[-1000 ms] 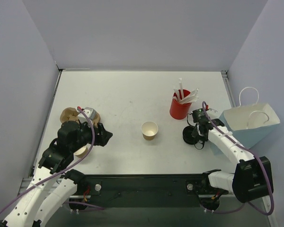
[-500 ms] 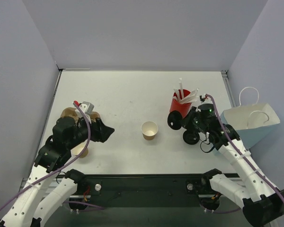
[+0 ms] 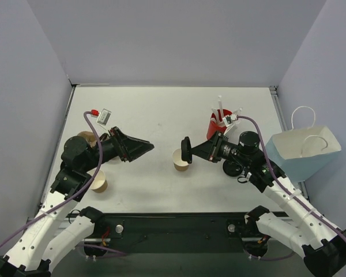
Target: Pack the takeout coffee
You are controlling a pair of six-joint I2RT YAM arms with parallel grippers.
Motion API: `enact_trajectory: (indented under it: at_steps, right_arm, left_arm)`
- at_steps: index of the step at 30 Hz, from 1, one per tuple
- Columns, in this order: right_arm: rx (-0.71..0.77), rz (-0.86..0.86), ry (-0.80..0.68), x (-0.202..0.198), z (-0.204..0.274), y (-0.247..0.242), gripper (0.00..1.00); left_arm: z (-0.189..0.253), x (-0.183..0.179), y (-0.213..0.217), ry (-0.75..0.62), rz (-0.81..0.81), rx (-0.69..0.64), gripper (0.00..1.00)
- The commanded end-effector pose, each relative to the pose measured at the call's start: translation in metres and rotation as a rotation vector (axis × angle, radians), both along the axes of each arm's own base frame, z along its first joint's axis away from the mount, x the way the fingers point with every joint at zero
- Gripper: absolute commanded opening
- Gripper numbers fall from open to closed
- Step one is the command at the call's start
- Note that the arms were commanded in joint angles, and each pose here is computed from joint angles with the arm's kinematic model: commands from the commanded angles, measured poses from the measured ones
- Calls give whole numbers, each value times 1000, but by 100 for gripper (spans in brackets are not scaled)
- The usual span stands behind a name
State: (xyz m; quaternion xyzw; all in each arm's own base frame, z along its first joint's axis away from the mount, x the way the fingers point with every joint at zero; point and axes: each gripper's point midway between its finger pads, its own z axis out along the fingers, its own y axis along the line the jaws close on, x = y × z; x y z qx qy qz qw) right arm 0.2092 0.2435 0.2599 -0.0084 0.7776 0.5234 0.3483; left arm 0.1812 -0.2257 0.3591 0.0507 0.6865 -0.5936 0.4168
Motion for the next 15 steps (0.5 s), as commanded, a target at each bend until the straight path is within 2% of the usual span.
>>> enact_trajectory:
  at_steps: [1,3,8,15]
  right_arm:
    - [168,105,-94,-16,46,22,0]
    - [178,121,-74,-18,48,29,0]
    - [229,161,-20,-28,52,44,0]
    - [263,156,13,-31,55,49,0]
  left_arm:
    - [47,-22,-5,-213,-80,-132,66]
    - [41,-19,-6,-320,-64,-81,66]
    - [25,-18,-19,-463,-105,11,66]
    - [28,-37,-26,-582,-163,-26,65]
